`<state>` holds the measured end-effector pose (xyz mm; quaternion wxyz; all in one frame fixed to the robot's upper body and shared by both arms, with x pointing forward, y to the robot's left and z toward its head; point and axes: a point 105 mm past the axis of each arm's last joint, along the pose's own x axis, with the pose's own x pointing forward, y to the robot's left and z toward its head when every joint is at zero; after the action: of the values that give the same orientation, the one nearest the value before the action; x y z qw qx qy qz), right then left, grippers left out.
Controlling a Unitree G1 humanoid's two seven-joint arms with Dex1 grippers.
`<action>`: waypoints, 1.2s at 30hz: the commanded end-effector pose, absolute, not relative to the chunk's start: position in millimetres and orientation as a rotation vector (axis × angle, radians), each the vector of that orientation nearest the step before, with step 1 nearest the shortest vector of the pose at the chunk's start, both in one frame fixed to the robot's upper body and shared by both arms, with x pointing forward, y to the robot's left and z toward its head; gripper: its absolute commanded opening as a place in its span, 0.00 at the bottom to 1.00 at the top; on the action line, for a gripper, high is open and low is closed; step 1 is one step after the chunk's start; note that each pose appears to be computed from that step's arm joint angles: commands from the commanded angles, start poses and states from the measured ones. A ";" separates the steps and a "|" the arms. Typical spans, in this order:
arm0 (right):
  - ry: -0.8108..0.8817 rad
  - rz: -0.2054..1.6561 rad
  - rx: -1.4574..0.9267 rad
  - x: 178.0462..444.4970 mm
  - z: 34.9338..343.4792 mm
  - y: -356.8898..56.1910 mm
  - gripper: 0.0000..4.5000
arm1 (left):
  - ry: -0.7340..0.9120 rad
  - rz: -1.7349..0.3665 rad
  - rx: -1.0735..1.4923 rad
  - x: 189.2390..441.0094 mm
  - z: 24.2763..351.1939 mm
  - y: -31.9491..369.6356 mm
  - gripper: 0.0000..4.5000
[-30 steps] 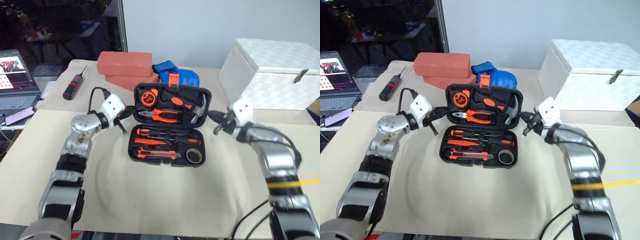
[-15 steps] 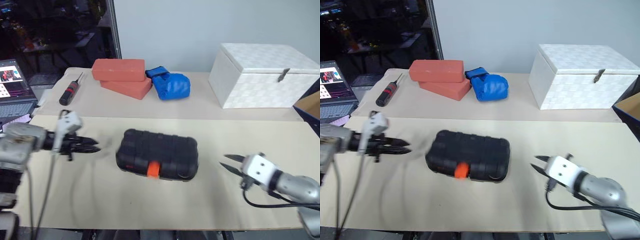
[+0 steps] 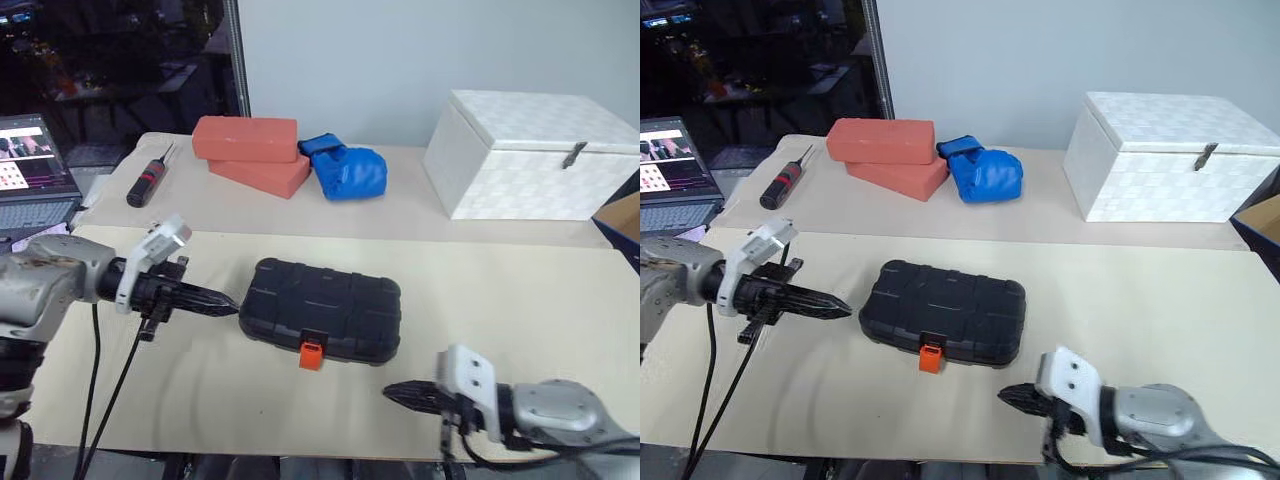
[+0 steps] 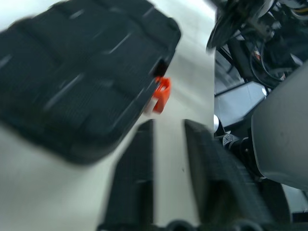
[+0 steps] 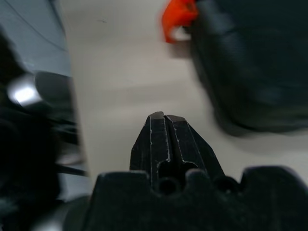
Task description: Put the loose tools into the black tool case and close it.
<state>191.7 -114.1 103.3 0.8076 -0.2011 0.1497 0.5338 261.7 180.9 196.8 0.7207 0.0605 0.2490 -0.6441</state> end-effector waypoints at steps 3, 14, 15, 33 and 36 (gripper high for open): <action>0.258 0.827 -0.401 253.3 103.2 -110.4 0.00 | 0.461 -1.498 0.270 254.1 205.7 160.8 0.02; 0.107 0.520 -0.331 369.9 127.1 -113.6 0.00 | 0.334 -1.444 0.306 260.7 205.7 138.7 0.02; 0.105 0.517 -0.327 375.4 127.1 -113.8 0.00 | 0.320 -1.431 0.308 262.7 205.6 136.3 0.02; 0.211 0.785 -0.206 301.8 123.2 -104.7 0.70 | 0.264 -1.217 0.376 321.7 175.5 112.1 0.00; 0.198 0.772 -0.203 308.3 123.0 -97.7 0.70 | 0.284 -1.229 0.401 323.7 164.5 111.9 0.00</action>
<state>301.3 -101.9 108.9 0.9115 -0.0890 0.1256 0.3814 322.5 113.0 160.8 0.7935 0.1700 0.1458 -0.5659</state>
